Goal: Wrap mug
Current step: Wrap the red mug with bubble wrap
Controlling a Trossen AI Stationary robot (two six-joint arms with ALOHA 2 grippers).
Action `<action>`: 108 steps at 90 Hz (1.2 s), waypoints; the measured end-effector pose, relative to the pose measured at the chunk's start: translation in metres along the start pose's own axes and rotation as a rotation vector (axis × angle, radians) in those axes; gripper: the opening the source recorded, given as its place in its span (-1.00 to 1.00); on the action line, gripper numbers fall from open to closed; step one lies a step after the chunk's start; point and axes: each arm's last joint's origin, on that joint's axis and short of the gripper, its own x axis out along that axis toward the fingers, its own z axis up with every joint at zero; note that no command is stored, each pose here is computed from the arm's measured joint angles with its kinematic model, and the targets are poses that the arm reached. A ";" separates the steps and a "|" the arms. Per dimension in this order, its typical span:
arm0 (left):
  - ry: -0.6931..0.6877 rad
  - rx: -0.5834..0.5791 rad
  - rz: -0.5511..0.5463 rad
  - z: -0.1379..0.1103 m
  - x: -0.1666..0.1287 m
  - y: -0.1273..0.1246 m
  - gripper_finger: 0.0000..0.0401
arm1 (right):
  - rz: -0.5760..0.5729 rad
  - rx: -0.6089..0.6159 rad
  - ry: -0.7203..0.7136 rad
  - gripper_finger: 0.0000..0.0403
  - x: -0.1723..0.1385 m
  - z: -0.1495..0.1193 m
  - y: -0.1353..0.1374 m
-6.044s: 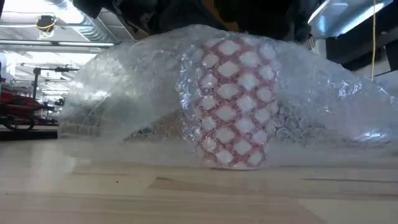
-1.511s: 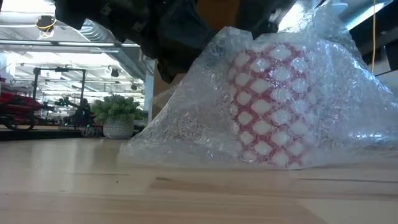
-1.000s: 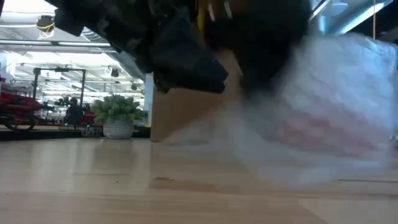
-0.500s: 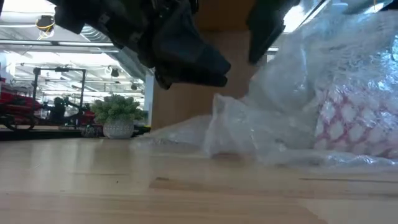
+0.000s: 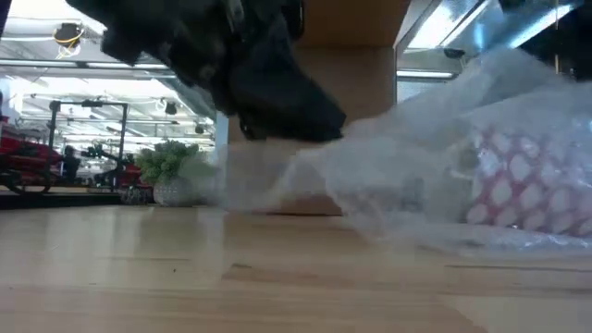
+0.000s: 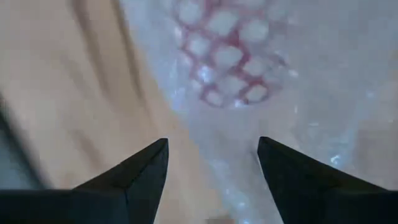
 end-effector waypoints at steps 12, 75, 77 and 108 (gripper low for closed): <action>0.015 0.023 -0.028 0.002 0.014 0.004 -0.40 | 0.019 -0.035 -0.081 0.17 0.025 0.002 -0.007; 0.129 0.042 -0.024 0.052 0.039 0.005 -0.40 | 0.111 -0.030 -0.438 0.17 0.070 0.046 -0.022; 0.134 0.041 -0.027 0.054 0.037 0.003 -0.40 | 0.108 -0.032 -0.454 0.17 0.072 0.049 -0.023; 0.257 0.034 -0.011 0.061 0.021 -0.003 -0.40 | 0.195 -0.075 -0.512 0.17 0.091 0.076 -0.026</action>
